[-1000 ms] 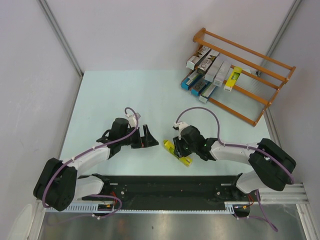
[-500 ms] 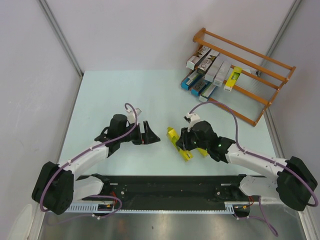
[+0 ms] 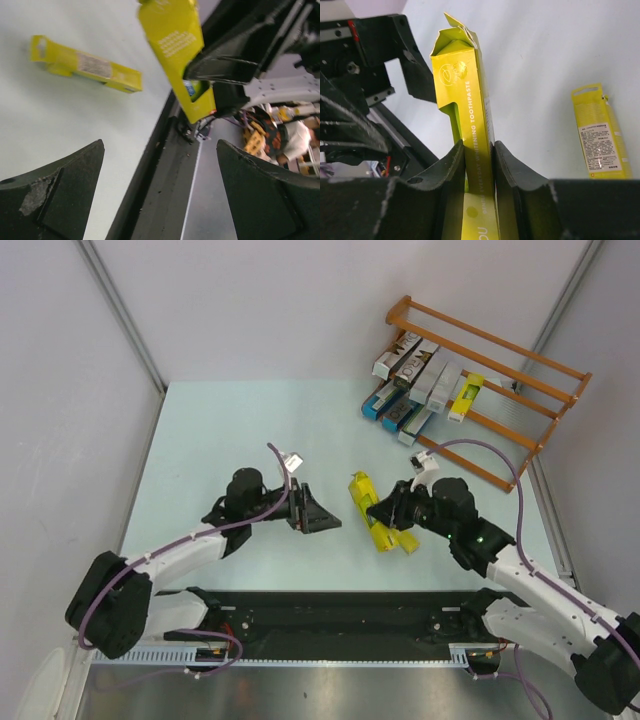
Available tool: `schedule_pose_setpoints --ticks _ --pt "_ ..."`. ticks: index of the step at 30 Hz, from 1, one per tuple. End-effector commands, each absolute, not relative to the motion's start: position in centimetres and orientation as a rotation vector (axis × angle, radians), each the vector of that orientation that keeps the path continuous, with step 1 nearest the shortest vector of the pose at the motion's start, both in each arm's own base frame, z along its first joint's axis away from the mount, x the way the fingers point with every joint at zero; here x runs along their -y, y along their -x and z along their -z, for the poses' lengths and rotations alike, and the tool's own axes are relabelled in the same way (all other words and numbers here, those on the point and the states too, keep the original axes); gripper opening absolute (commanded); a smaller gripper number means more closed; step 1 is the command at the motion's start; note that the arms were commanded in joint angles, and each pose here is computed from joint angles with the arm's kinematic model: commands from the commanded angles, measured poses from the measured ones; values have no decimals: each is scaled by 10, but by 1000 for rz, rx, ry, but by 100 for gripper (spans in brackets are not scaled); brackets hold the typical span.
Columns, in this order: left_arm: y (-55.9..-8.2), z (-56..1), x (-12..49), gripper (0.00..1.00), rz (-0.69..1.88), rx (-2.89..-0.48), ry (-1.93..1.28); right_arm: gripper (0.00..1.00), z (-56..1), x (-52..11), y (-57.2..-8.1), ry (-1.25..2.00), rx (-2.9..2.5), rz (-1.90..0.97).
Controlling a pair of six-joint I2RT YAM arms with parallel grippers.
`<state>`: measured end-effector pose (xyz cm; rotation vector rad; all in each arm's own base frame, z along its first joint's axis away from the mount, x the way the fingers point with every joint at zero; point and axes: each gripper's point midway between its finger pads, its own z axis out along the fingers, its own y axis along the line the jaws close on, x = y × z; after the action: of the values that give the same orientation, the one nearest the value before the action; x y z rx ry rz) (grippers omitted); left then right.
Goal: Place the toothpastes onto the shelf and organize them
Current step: Pick up the toothpaste from the center of the board.
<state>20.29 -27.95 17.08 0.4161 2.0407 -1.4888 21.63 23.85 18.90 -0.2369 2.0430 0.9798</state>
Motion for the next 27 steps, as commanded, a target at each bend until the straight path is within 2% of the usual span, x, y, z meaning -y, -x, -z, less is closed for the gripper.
schedule_pose_setpoints --ticks 1,9,15,27 --pt "-184 -217 312 99 1666 -1813 -605 21 -220 -243 -204 263 -1941 -1148" --pt "-173 -267 332 98 1922 -1498 -629 23 -253 -250 -173 396 -1787 -1383" --pt "-174 -293 335 82 2091 -1296 -621 24 -267 -249 -162 441 -1728 -1437" --pt "-174 -314 330 78 2041 -1193 -629 25 -259 -252 -160 448 -1749 -1471"
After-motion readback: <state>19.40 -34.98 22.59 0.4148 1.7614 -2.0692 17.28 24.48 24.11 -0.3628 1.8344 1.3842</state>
